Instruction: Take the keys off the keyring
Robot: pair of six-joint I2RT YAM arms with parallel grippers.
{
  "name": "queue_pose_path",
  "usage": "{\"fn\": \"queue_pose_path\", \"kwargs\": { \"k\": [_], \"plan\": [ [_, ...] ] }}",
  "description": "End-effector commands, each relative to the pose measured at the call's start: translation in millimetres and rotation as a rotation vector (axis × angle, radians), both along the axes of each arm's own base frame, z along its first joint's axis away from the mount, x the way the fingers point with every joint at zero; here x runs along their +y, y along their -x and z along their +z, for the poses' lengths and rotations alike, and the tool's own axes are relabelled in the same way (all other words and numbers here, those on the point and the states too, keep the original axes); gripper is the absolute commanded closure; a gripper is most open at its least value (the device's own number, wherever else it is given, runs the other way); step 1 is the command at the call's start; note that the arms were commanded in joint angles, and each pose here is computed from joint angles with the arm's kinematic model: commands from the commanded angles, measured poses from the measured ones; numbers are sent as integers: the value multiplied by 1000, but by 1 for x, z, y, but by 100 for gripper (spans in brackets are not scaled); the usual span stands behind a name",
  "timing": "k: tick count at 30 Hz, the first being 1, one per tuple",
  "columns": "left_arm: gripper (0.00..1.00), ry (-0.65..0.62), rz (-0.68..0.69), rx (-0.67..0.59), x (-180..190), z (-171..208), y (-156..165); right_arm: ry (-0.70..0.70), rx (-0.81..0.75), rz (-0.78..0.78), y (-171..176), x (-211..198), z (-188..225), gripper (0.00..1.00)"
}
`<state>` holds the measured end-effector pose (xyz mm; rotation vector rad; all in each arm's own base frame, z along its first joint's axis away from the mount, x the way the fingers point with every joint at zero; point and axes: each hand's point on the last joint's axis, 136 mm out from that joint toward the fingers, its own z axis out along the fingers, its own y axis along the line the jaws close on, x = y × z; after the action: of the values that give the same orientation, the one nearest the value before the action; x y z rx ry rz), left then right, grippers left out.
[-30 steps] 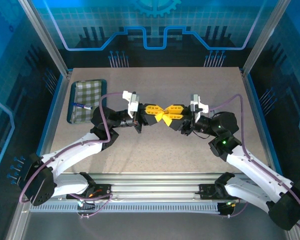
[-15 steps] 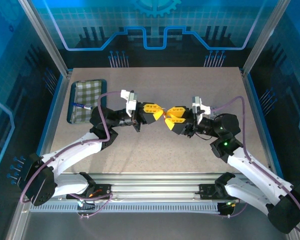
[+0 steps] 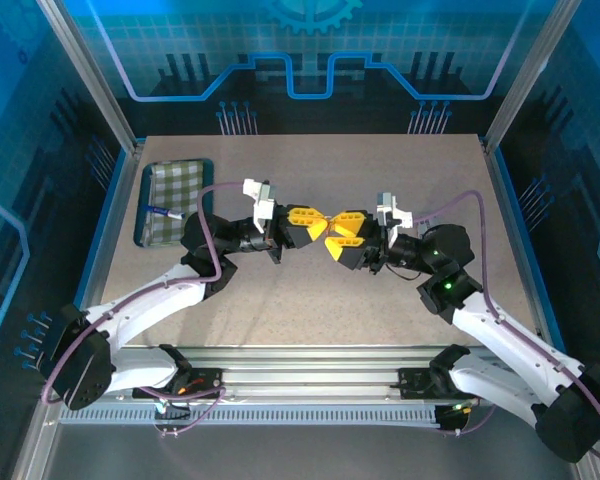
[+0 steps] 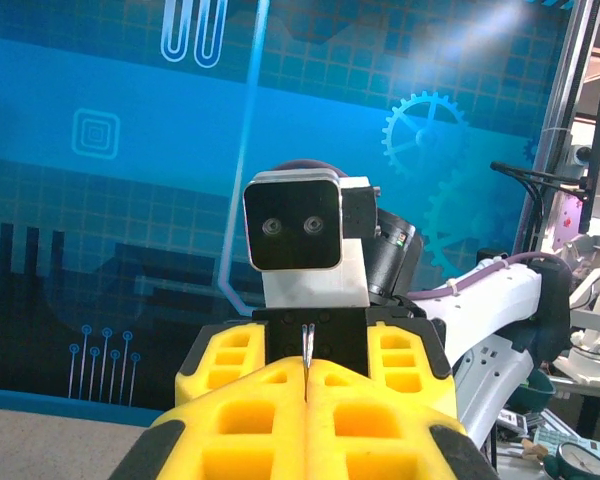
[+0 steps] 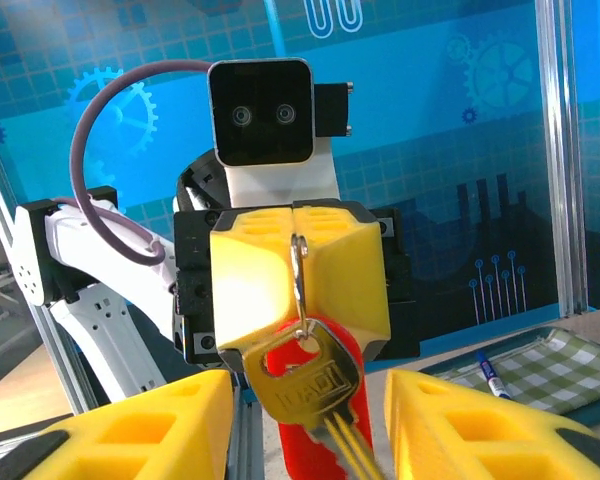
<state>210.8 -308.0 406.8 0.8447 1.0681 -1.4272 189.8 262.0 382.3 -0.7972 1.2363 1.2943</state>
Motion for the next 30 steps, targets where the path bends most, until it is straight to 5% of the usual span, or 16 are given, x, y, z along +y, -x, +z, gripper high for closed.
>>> {"fn": "queue_pose_path", "kwargs": {
  "k": [1, 5, 10, 22, 30],
  "plan": [
    [100, 12, -27, -19, 0, 3, 4, -27, -55, -17, 1, 0, 20, 55],
    [100, 12, -27, -20, -1, 3, 3, -31, -69, -3, 3, 2, 24, 55],
    [100, 16, -21, -24, 0, 4, 3, -23, -63, 4, 3, 4, 23, 69],
    [100, -65, 18, -68, 3, -3, 6, 39, -66, -52, 9, -8, 13, 67],
    [100, -106, 43, -97, 7, -3, 10, 104, -43, 35, 18, -1, 5, 82]
  ]
}}
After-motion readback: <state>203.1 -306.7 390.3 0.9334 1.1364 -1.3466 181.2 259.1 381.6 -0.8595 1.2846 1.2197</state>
